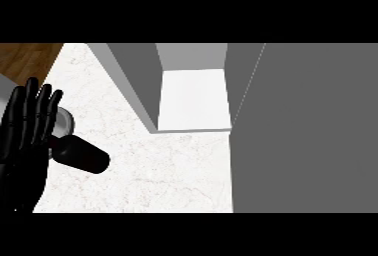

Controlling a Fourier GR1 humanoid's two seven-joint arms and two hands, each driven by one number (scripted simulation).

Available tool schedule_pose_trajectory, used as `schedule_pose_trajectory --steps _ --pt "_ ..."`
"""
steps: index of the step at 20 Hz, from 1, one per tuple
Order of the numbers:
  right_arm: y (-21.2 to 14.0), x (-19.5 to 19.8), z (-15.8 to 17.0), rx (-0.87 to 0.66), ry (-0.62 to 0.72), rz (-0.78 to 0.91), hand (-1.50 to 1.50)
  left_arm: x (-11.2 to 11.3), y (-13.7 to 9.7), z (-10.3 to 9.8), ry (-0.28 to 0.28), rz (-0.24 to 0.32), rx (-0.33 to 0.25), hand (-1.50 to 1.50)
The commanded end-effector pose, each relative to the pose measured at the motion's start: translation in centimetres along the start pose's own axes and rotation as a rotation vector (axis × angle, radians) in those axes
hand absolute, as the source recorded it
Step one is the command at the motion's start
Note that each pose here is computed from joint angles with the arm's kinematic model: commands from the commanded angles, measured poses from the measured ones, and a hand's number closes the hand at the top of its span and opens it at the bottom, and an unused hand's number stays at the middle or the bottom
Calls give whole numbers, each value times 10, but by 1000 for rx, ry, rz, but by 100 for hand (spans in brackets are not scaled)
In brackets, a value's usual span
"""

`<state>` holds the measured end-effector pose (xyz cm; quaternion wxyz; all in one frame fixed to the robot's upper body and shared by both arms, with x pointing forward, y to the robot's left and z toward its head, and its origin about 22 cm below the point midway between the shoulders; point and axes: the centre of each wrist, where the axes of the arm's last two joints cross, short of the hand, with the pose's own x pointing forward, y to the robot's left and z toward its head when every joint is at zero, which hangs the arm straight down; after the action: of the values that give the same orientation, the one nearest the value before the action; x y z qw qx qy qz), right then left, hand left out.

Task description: Pick up the wine, place it into the cabinet and close the cabinet

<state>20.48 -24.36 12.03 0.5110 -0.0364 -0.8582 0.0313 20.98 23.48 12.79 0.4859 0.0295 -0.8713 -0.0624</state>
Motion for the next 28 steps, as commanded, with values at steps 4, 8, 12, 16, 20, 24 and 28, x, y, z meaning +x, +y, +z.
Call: schedule_pose_trajectory --steps 4,8,12,16,20,24,28 --pt "-11 20 23 -14 -57 2 -150 -22 49 -29 -60 89 -133 -150" --pt "17 9 21 203 102 -139 -150 -48 33 -19 161 401 -209 -150" --pt "13 20 34 229 115 -155 -150 -39 61 -48 203 478 -224 -150" --pt "3 48 31 219 131 -148 -150 -23 78 -55 219 494 -224 -150" --pt "-5 54 33 215 132 -181 -150 -29 64 -48 234 496 -222 -150" --pt "-1 69 34 235 139 -165 -150 -18 49 -63 237 515 -239 -150" --pt "-2 70 28 224 138 -169 -150 -32 64 -40 251 511 -221 -150"
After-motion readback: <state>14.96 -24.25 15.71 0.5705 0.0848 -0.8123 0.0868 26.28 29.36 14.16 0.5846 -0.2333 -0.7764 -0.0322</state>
